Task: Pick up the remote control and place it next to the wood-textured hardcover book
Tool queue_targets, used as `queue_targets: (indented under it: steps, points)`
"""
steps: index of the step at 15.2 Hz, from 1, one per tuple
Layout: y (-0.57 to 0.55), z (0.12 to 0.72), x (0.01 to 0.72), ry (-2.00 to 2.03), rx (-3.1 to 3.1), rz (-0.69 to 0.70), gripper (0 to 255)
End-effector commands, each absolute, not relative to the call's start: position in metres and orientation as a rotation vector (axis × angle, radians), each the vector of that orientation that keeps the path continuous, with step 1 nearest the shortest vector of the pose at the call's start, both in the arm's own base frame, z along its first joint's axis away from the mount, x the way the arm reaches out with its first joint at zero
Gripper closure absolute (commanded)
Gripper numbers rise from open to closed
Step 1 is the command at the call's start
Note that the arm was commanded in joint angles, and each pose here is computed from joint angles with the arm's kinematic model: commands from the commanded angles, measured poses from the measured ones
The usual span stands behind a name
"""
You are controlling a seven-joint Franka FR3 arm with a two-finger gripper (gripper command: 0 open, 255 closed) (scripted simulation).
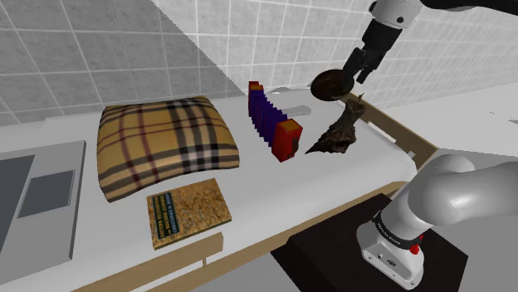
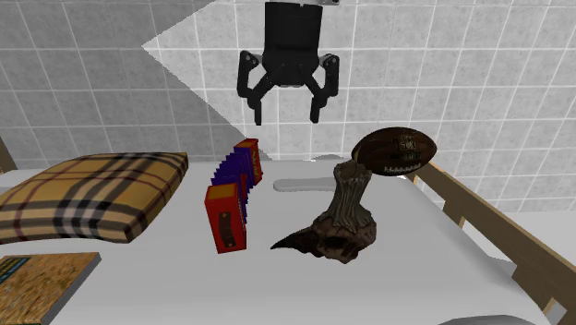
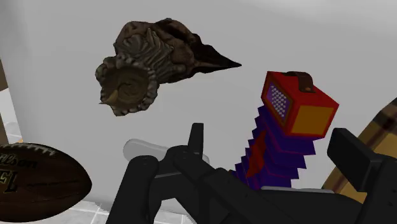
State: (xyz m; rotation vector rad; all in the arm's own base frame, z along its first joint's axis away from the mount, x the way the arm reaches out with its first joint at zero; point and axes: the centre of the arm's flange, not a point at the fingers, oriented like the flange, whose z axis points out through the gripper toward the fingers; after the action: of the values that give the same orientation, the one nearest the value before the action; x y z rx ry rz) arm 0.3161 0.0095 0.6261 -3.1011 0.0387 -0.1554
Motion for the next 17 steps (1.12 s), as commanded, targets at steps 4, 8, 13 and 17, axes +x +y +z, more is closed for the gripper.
queue_targets:
  steps: [4,8,13,17]
  points:
    - [-0.018,0.602,0.333,-0.156,-3.103,-0.144,0]
    - [-0.05,0.569,0.36,-0.417,-3.087,-0.127,0]
    - [-0.085,0.529,0.401,-0.739,-3.036,-0.104,0]
    - [-0.107,0.497,0.438,-0.993,-2.972,-0.085,0]
